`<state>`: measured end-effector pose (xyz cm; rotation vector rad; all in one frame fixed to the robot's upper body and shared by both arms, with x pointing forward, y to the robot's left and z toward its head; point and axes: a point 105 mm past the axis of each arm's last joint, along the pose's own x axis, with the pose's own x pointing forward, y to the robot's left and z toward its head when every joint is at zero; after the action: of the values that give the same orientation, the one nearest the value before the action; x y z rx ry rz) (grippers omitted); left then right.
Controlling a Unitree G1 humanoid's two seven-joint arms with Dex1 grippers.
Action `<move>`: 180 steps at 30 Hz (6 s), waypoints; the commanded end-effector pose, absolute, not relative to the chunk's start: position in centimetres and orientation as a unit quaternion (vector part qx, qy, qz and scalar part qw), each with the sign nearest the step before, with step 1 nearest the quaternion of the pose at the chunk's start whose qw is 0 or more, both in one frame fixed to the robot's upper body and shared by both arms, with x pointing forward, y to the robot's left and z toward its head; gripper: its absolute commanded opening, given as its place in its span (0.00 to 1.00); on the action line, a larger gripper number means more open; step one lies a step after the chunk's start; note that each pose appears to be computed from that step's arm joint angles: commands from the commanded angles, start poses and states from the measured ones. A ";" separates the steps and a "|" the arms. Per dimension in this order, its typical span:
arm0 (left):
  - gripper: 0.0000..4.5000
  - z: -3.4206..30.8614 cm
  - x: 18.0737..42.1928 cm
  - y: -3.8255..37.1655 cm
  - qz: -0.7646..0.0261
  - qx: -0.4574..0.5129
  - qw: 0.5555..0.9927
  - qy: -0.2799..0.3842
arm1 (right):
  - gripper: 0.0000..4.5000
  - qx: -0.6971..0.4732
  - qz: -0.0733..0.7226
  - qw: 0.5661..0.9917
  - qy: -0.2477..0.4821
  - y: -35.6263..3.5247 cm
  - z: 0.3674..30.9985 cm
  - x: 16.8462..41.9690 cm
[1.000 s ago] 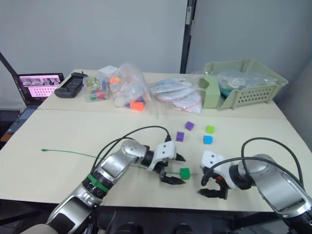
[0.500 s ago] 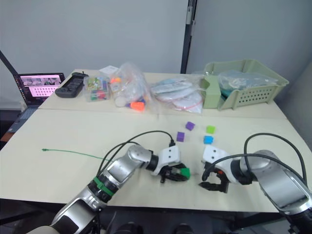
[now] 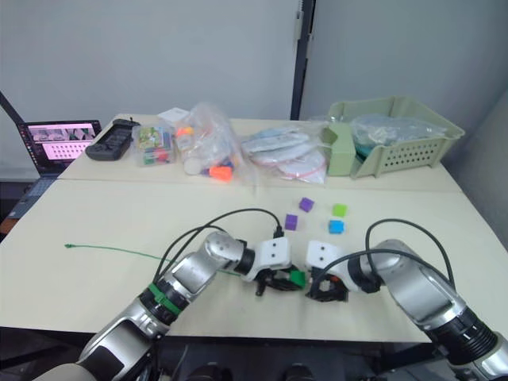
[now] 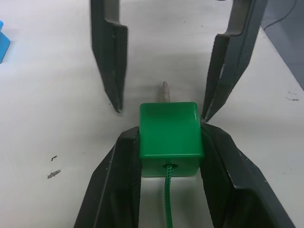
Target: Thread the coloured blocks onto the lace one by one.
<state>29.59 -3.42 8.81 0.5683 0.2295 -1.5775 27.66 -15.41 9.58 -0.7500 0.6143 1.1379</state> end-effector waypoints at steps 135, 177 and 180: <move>0.00 13.9 29.9 2.2 -0.741 0.174 0.649 0.010 | 0.60 -0.271 0.554 0.754 0.226 -13.6 17.5 26.9; 0.00 13.9 30.1 3.3 -0.694 0.138 0.706 0.001 | 0.99 -0.032 0.080 0.989 0.118 -21.4 14.4 36.3; 0.00 13.9 30.1 3.3 -0.694 0.139 0.707 0.002 | 0.99 -0.032 0.068 0.989 0.125 -21.5 13.7 37.0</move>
<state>30.28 3.45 12.76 0.3059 0.0565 -1.5374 36.62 -21.31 13.02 -0.0498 0.2885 0.1541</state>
